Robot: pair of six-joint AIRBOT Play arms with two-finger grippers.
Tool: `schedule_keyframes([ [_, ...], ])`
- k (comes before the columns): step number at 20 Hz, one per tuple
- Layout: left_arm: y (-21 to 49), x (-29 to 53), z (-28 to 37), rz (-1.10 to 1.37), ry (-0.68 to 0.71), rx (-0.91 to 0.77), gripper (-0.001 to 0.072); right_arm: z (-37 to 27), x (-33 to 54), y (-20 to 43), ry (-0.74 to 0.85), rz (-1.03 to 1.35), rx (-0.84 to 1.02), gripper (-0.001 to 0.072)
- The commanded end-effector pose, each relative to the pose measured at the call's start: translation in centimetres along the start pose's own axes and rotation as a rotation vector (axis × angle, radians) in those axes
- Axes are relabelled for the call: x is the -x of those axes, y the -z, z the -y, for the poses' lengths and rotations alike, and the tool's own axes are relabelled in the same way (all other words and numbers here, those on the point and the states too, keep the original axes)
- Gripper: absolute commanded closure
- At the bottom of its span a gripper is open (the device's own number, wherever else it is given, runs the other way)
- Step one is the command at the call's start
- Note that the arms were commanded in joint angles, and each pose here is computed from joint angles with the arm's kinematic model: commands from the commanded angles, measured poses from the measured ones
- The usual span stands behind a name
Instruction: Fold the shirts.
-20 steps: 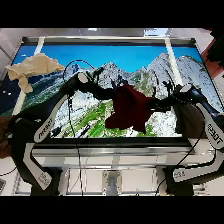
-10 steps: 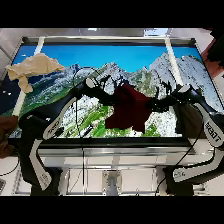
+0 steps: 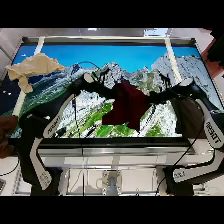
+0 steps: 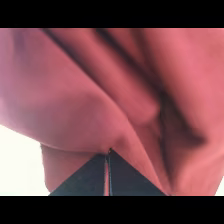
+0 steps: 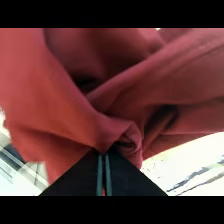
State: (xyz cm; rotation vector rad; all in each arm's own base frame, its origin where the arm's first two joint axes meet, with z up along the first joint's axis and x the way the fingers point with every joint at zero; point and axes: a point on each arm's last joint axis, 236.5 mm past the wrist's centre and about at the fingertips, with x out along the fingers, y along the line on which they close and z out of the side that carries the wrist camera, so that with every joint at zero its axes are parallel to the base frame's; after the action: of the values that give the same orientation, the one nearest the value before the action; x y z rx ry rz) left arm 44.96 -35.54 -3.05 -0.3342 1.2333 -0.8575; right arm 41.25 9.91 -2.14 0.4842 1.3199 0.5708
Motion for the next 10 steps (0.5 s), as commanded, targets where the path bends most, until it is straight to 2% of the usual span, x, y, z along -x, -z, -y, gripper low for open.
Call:
schedule_keyframes([
  [1, -4.0, 6.6, 1.5, 0.044, -0.031, -0.073, 0.0695, -3.6, 7.5, -2.6, 0.001, 0.122, 0.11, 0.0684],
  [5, -7.8, 18.2, 6.2, 0.215, -0.156, -0.229, 0.0696, -11.0, 16.6, -3.7, 0.051, 0.322, 0.299, 0.0685],
  [10, -6.6, 35.4, 12.8, 0.512, -0.453, -0.424, 0.0696, -21.4, 27.7, -0.7, 0.136, 0.586, 0.527, 0.0686],
])
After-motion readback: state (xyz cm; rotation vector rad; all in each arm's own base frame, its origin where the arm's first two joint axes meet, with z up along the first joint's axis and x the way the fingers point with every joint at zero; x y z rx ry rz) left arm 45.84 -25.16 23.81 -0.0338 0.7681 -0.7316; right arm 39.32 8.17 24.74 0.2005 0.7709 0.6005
